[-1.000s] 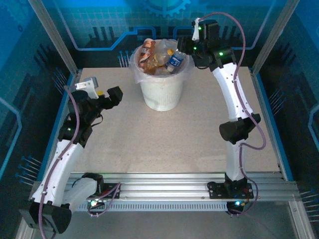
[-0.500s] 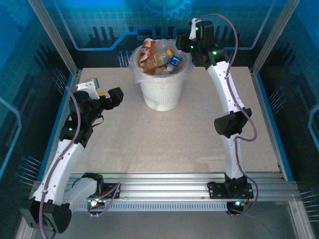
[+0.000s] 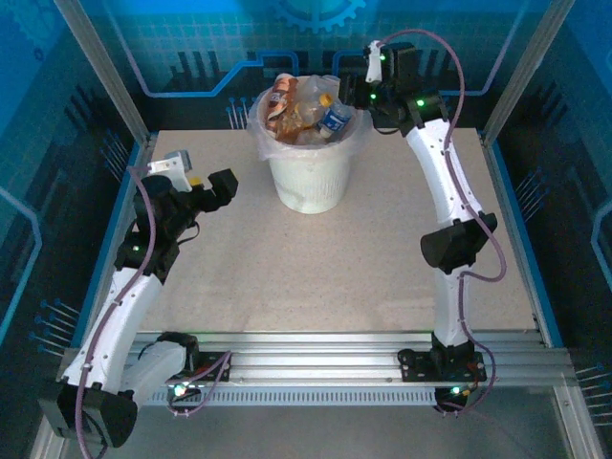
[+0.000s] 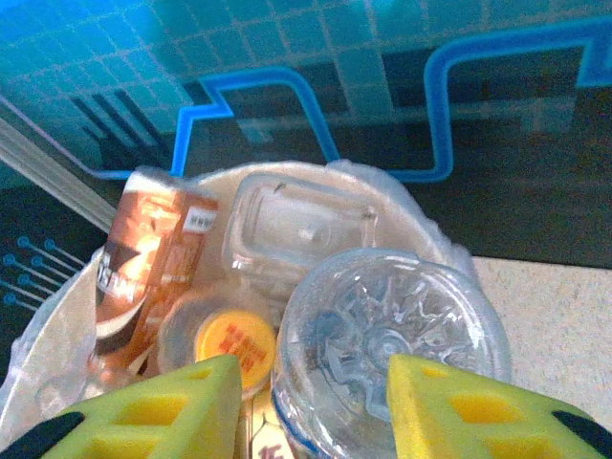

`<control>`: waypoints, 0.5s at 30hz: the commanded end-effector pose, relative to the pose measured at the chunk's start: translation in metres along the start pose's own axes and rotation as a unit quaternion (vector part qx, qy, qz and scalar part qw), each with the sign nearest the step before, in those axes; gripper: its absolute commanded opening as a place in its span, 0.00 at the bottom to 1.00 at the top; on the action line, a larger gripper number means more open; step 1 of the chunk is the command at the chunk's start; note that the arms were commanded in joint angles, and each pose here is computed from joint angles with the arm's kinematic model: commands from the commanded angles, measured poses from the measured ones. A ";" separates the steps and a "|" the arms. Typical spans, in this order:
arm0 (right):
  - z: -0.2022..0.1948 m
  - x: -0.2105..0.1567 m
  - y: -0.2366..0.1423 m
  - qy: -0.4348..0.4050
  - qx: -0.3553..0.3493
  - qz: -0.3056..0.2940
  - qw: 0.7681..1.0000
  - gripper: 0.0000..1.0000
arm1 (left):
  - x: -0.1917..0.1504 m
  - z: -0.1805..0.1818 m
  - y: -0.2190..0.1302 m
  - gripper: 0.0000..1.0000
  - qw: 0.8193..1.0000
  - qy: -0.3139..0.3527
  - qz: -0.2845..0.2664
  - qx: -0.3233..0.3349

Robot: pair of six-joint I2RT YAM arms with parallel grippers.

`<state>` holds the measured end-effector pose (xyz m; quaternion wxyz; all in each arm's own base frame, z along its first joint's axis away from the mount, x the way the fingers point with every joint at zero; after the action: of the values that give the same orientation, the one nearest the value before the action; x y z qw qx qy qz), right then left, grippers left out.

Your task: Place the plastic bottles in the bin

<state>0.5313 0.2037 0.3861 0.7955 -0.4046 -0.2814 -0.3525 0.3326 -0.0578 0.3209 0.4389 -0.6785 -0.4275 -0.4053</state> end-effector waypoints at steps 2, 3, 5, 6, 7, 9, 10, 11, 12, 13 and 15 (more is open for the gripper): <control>0.009 -0.039 -0.006 0.003 -0.008 0.060 0.998 0.44 | -0.004 -0.003 0.007 0.99 1.000 -0.016 0.002 -0.018; 0.009 -0.045 -0.007 0.002 -0.014 0.065 0.998 0.44 | -0.004 -0.003 0.007 0.99 1.000 -0.017 0.003 -0.019; 0.008 -0.053 -0.010 0.000 -0.028 0.068 0.997 0.44 | -0.004 -0.003 0.008 0.99 1.000 -0.018 0.003 -0.019; 0.009 -0.059 -0.012 -0.002 -0.031 0.069 0.997 0.44 | -0.004 -0.003 0.008 0.99 1.000 -0.019 0.002 -0.019; 0.011 -0.063 -0.013 -0.003 -0.029 0.071 0.997 0.44 | -0.003 -0.003 0.008 0.99 1.000 -0.018 0.002 -0.019; 0.013 -0.070 -0.016 -0.005 -0.026 0.071 0.997 0.44 | -0.002 -0.004 0.007 0.99 1.000 -0.017 0.001 -0.019; 0.014 -0.072 -0.017 -0.006 -0.025 0.071 0.997 0.44 | -0.002 -0.004 0.007 0.99 1.000 -0.017 0.001 -0.019; 0.014 -0.075 -0.018 -0.006 -0.024 0.071 0.997 0.45 | -0.001 -0.004 0.007 0.99 1.000 -0.017 0.000 -0.019; 0.015 -0.076 -0.019 -0.006 -0.023 0.071 0.997 0.45 | 0.000 -0.004 0.007 0.99 1.000 -0.017 -0.001 -0.020; 0.015 -0.077 -0.018 -0.007 -0.021 0.071 0.997 0.45 | 0.000 -0.004 0.007 0.99 1.000 -0.017 -0.001 -0.020; 0.016 -0.076 -0.018 -0.010 -0.020 0.070 0.997 0.45 | 0.001 -0.005 0.007 0.99 1.000 -0.018 -0.003 -0.022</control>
<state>0.4732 0.2343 0.3344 0.8084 -0.4530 -0.2436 -0.2862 0.3378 -0.0615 0.3170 0.4301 -0.6900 -0.4254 -0.3974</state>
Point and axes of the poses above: each hand's point on the last joint's axis, 136 mm out from that joint toward the fingers, its own y axis out along the fingers, its own z axis along the line the jaws close on, x = y × z, the point moved 1 cm from there along -y, back along the fingers, and after that the axes turned 13 degrees about y, right-handed, at the moved point
